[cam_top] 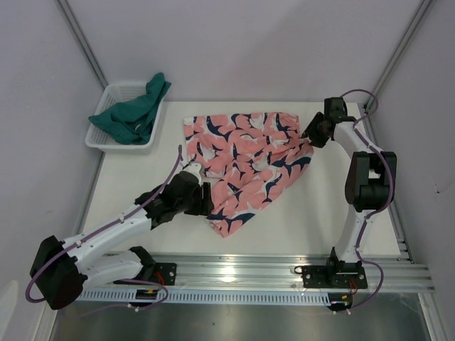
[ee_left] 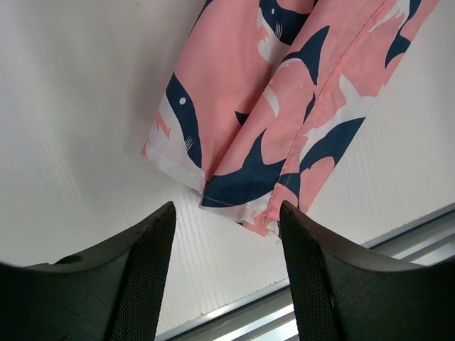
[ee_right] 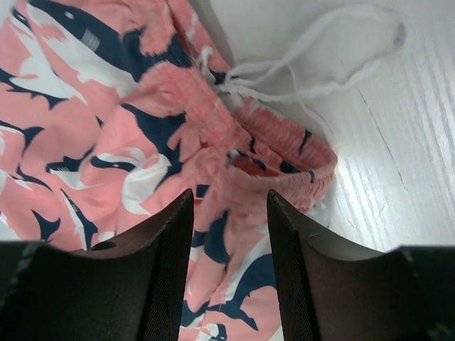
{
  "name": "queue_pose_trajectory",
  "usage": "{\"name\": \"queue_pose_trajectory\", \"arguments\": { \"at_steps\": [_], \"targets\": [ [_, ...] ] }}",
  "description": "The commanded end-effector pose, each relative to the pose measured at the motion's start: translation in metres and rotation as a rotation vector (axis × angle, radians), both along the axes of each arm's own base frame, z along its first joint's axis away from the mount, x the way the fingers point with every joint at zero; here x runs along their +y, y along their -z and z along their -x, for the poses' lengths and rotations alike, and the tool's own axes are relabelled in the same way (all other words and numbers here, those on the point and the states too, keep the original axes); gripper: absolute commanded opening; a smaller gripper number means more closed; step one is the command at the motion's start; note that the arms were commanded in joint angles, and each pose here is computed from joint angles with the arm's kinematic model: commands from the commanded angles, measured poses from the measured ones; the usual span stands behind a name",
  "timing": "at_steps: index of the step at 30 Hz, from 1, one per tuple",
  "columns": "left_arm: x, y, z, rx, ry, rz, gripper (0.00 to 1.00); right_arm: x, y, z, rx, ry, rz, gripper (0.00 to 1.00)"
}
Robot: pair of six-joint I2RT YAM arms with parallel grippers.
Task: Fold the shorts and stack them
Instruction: Flatten the shorts out
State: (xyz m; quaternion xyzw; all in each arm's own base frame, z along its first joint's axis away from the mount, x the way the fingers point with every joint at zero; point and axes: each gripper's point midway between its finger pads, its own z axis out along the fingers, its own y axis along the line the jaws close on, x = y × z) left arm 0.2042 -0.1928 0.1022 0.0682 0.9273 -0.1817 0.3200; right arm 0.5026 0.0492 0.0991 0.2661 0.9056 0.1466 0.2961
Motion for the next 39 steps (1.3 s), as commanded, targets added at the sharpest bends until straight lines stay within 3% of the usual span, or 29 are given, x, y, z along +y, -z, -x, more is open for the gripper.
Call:
{"name": "queue_pose_trajectory", "arguments": {
  "at_steps": [1,8,39],
  "targets": [
    [-0.001,-0.005,0.001,-0.026,0.02,-0.007,0.63,0.004,-0.026,-0.001,-0.082,0.004,-0.04,0.48],
    [-0.015,-0.006,0.007,-0.037,0.07,0.004,0.62,-0.015,-0.03,0.022,-0.105,0.046,-0.064,0.48],
    [-0.045,-0.001,0.021,-0.039,0.151,-0.054,0.61,-0.021,0.009,0.034,-0.074,0.105,-0.083,0.47]
  ]
}}
